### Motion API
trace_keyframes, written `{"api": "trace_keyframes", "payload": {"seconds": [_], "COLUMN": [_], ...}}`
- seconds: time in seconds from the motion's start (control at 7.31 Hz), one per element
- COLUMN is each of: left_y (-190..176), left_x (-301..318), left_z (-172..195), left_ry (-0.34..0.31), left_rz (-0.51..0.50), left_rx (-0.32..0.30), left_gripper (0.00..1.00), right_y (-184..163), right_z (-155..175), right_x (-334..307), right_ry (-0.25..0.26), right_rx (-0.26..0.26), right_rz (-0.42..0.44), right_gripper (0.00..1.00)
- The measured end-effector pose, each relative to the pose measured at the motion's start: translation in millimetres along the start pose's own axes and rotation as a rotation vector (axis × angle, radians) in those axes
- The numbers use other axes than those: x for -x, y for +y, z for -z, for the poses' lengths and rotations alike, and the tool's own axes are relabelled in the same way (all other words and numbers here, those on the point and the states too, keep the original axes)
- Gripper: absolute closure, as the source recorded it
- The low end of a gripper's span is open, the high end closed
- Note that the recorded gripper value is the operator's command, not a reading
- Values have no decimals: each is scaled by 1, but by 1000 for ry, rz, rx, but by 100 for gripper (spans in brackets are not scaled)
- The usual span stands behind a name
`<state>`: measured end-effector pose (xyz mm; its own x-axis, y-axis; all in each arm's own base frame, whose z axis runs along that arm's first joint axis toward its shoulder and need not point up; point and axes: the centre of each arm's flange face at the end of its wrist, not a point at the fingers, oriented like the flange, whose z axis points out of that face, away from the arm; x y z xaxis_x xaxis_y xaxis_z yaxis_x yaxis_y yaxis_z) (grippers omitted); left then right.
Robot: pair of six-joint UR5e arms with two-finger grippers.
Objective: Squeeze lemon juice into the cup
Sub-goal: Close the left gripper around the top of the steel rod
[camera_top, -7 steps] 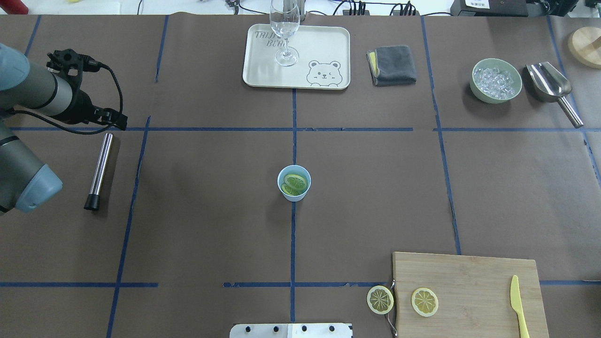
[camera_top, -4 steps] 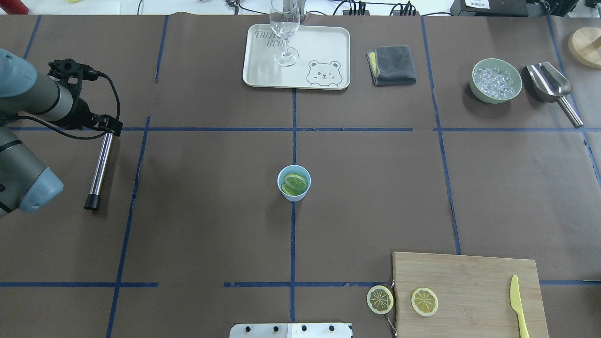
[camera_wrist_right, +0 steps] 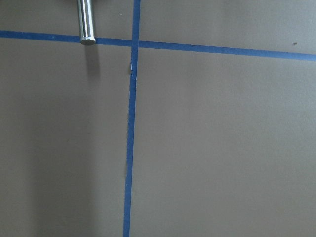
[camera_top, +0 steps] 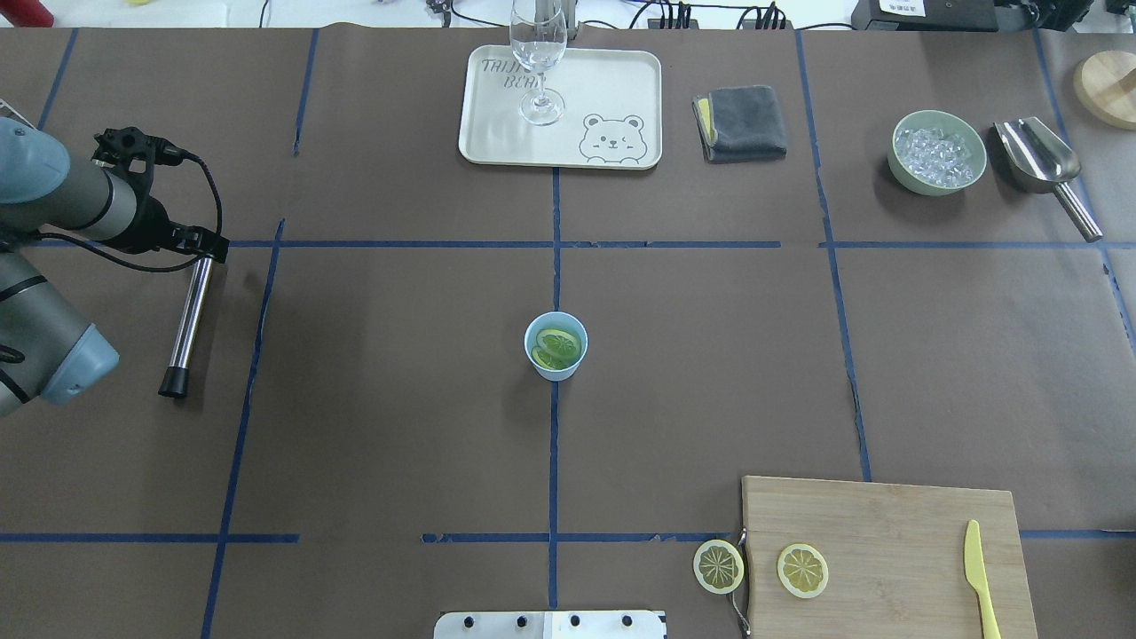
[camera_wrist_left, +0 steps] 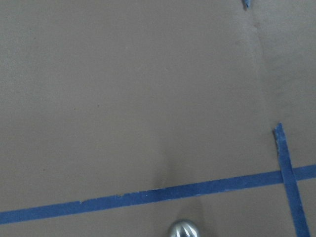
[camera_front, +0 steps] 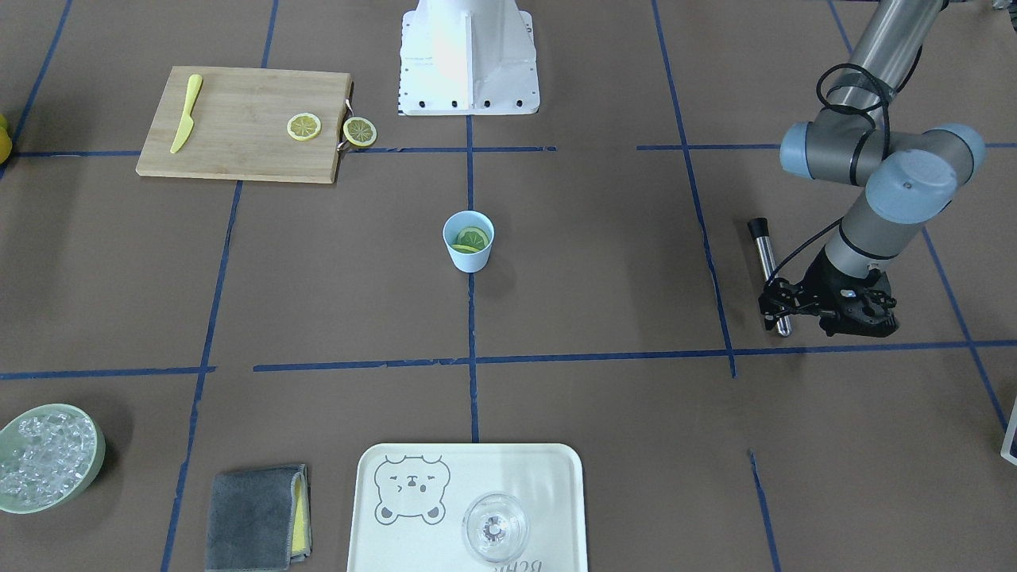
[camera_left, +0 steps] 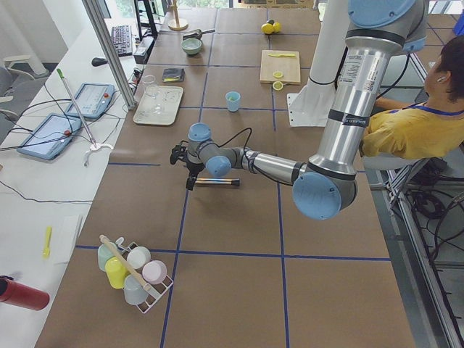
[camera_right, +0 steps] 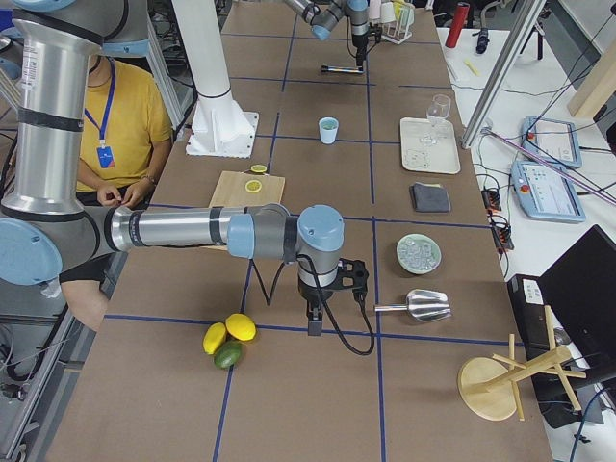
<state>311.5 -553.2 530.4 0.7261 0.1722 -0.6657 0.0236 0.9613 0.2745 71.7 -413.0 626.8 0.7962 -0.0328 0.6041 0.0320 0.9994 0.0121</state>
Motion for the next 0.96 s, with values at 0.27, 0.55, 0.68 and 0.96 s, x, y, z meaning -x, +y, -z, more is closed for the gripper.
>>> {"api": "trace_keyframes", "payload": {"seconds": [0.27, 0.55, 0.68, 0.96], "left_y": [5, 8, 9, 10], "left_x": [-8, -14, -14, -13], "left_z": [-5, -7, -8, -8], "left_ry": [9, 14, 14, 12], "left_rz": [-7, -10, -11, -11], "left_rx": [6, 11, 13, 15], "left_gripper": [38, 51, 68, 100], "right_y": [0, 0, 0, 0], "right_z": [0, 0, 0, 0], "right_x": [0, 0, 0, 0], "right_ry": [0, 0, 0, 1], "right_rx": [-1, 0, 1, 1], "right_rz": [-1, 0, 0, 0], "right_gripper": [0, 0, 0, 0]}}
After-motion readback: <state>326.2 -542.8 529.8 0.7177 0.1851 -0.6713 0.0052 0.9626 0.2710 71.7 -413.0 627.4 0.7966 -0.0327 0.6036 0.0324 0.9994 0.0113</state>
